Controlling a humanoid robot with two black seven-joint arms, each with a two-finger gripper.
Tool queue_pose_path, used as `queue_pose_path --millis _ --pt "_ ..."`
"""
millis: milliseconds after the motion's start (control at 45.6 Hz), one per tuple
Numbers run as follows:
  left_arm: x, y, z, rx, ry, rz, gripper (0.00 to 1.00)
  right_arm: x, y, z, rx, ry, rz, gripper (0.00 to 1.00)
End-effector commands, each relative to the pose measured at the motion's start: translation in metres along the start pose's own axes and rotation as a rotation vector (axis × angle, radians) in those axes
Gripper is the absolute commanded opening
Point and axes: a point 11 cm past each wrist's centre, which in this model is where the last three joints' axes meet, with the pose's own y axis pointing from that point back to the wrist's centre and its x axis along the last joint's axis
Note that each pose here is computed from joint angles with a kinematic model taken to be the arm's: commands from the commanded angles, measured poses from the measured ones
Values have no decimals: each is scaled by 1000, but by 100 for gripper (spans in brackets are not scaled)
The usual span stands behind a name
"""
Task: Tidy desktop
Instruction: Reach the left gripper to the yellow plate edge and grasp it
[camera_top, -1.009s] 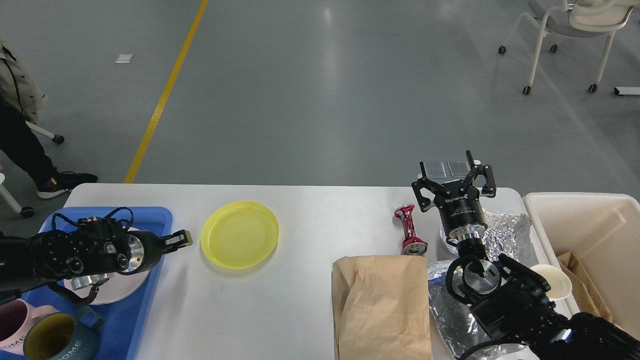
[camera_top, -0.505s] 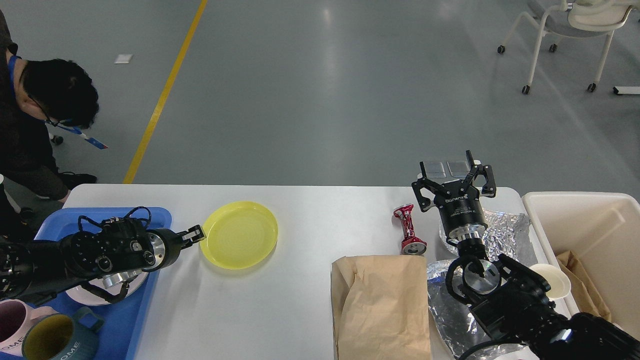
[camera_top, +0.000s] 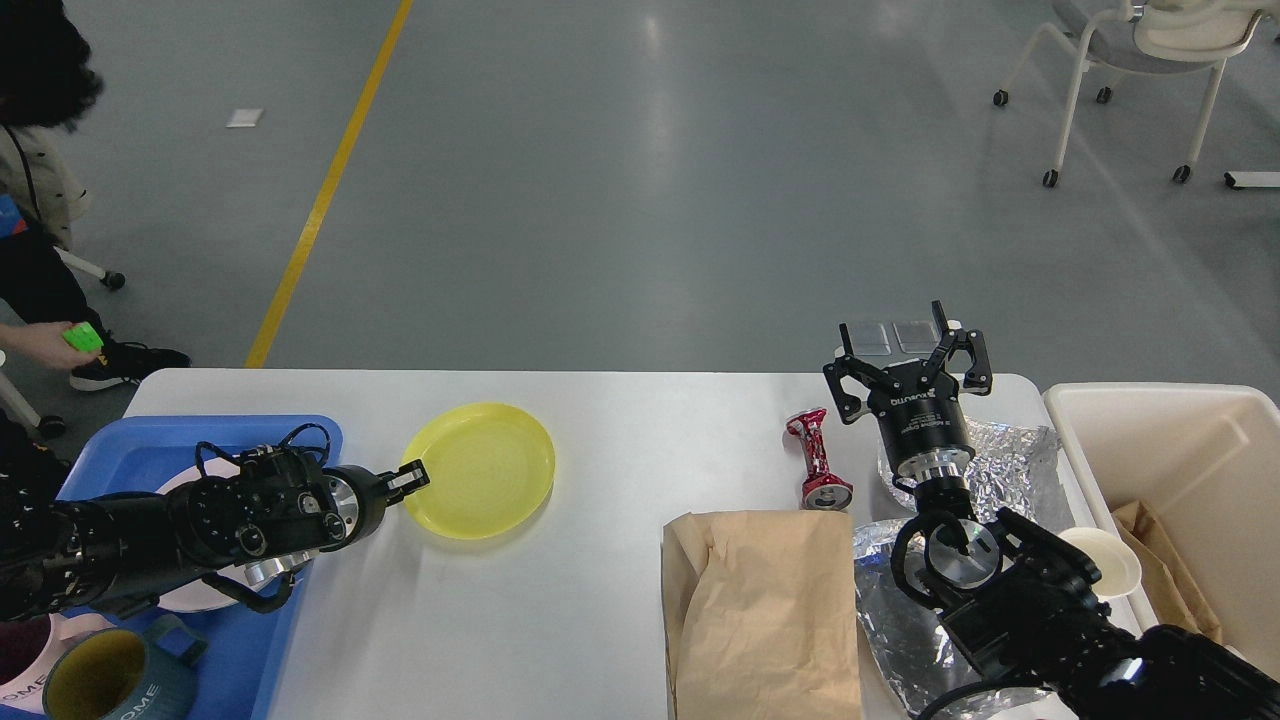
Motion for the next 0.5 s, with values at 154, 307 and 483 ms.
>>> queue_pose_path --millis 154,307,483 --pt "-3 -1 -6 36 12 -4 20 0 0 -1 1 1 1 100" --pt "-6 -2 -7 41 14 -10 20 0 0 -1 1 1 1 100" --pt "-7 -2 -5 37 11 -11 17 0 0 0 0 0 0 100"
